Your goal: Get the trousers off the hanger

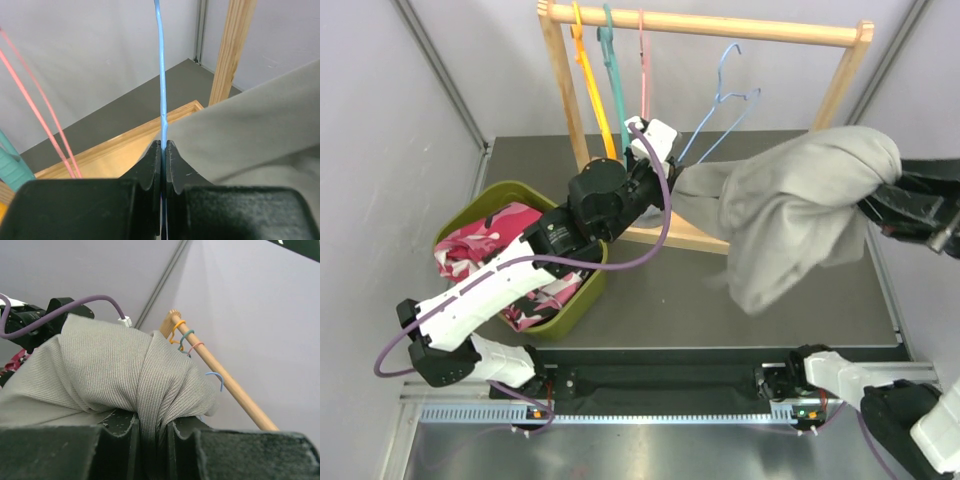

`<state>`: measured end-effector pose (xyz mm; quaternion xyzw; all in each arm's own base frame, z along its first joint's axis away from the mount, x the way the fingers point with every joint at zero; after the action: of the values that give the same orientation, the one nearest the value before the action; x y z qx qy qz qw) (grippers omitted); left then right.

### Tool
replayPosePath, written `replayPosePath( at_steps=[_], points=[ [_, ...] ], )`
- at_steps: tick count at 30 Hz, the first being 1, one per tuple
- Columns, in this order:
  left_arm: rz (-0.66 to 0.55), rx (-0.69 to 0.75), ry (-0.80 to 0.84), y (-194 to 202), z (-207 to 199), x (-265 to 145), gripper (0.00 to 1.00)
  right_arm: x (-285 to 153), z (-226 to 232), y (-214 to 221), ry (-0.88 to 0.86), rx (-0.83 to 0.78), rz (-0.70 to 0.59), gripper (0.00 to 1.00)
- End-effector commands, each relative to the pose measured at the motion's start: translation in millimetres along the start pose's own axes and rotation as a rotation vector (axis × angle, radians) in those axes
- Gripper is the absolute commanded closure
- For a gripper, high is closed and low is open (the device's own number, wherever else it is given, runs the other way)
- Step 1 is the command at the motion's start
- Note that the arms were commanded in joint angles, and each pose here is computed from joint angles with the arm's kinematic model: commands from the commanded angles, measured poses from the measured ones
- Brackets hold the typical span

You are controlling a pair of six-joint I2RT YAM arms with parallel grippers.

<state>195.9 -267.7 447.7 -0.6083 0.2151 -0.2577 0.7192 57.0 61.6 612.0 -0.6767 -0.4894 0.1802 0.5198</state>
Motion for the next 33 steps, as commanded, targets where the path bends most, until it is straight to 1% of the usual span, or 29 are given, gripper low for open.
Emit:
replayPosePath(
  at_steps=[1,3,9,10,12,13,15,16,18,19,20,22,23,25,28,31,33],
  points=[
    [-0.095,-0.006,-0.042,-28,13,-10,1.0,-20,13,-26,0.076,-0.108,-0.073,1.0],
    [-0.107,-0.002,-0.021,-33,13,-12,1.0,-25,19,-25,0.077,-0.123,-0.066,1.0],
    [-0.201,-0.028,0.057,-69,17,-26,1.0,-31,34,19,0.006,-0.015,0.039,1.0],
    [-0.235,-0.047,0.066,-82,19,-31,1.0,-27,35,37,-0.02,0.047,0.076,1.0],
    [-0.283,-0.067,0.096,-100,22,-41,1.0,-22,36,56,-0.076,0.106,0.097,1.0],
    [-0.298,-0.084,0.106,-106,23,-44,1.0,-17,34,75,-0.09,0.173,0.126,1.0],
    [-0.323,-0.1,0.12,-114,25,-51,1.0,-11,30,87,-0.119,0.186,0.125,1.0],
    [-0.347,-0.104,0.126,-121,28,-59,1.0,-5,27,101,-0.131,0.241,0.146,1.0],
    [-0.364,-0.107,0.128,-126,30,-65,1.0,3,24,111,-0.185,0.271,0.141,1.0],
    [-0.377,-0.111,0.126,-131,33,-70,1.0,10,21,128,-0.2,0.337,0.167,1.0],
    [-0.386,-0.113,0.126,-134,34,-73,1.0,17,23,136,-0.223,0.353,0.175,1.0],
    [-0.405,-0.144,0.128,-141,36,-78,1.0,29,25,159,-0.256,0.359,0.234,1.0],
    [-0.407,-0.144,0.126,-142,36,-79,1.0,35,29,163,-0.288,0.365,0.24,1.0],
    [-0.421,-0.151,0.125,-147,38,-81,1.0,47,26,179,-0.296,0.367,0.286,1.0],
    [-0.424,-0.163,0.131,-147,37,-81,1.0,66,29,189,-0.334,0.314,0.326,1.0],
    [-0.405,-0.174,0.141,-142,33,-76,1.0,86,32,191,-0.36,0.25,0.338,1.0],
    [-0.397,-0.181,0.138,-136,31,-71,1.0,101,37,190,-0.391,0.223,0.336,0.97]
  ],
)
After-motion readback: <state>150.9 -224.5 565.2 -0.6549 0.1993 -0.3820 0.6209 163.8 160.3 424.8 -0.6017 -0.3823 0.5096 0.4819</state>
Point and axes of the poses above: each gripper's point midway between its finger pads, its own x axis out along the fingers, its own z axis along the line the jaws close on, y = z × x, the point moved 10 cm from there along -x, back along the fingers, and after that the axes turned 8 degrees about x, right-handed, at the moved point
